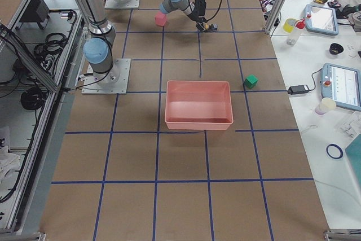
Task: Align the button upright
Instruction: 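Lower the left gripper and close it around the switch body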
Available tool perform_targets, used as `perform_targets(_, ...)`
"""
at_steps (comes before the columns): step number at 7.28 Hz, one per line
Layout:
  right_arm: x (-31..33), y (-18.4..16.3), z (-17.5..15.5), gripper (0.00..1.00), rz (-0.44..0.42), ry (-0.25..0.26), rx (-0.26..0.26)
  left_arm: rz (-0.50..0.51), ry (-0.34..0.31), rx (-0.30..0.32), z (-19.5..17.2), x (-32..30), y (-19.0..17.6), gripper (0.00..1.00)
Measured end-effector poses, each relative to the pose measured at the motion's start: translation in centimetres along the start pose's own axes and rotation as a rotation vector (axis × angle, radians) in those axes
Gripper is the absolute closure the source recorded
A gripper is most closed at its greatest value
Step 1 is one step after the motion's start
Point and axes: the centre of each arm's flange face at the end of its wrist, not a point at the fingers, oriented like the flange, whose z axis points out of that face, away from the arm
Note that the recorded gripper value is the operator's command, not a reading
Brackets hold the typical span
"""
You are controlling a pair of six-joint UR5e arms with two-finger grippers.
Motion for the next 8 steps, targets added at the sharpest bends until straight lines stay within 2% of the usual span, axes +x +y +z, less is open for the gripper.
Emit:
perform_targets(1,0.0,-0.02,-0.02,0.0,-0.001,0.0,0.002,-0.007,-0.009,0.002,0.13,-0.08,0.11,0.08)
perform_targets(2,0.0,-0.03,-0.04,0.0,-0.001,0.0,0.004,-0.021,-0.014,0.002,0.19,-0.13,0.19,0.17)
perform_targets(3,0.06,-0.06,-0.05,0.0,0.0,-0.001,0.005,-0.037,-0.015,0.002,0.24,-0.15,0.26,0.36)
perform_targets(4,0.1,-0.08,-0.06,0.0,0.001,-0.001,0.006,-0.045,-0.016,0.002,0.27,-0.15,0.28,0.44)
perform_targets(7,0.14,-0.09,-0.09,0.0,0.002,-0.002,0.008,-0.047,-0.019,0.001,0.29,-0.19,0.34,0.86)
perform_targets(8,0.15,-0.09,-0.14,0.0,0.004,-0.001,0.009,-0.047,-0.018,0.003,0.18,-0.18,0.2,0.87)
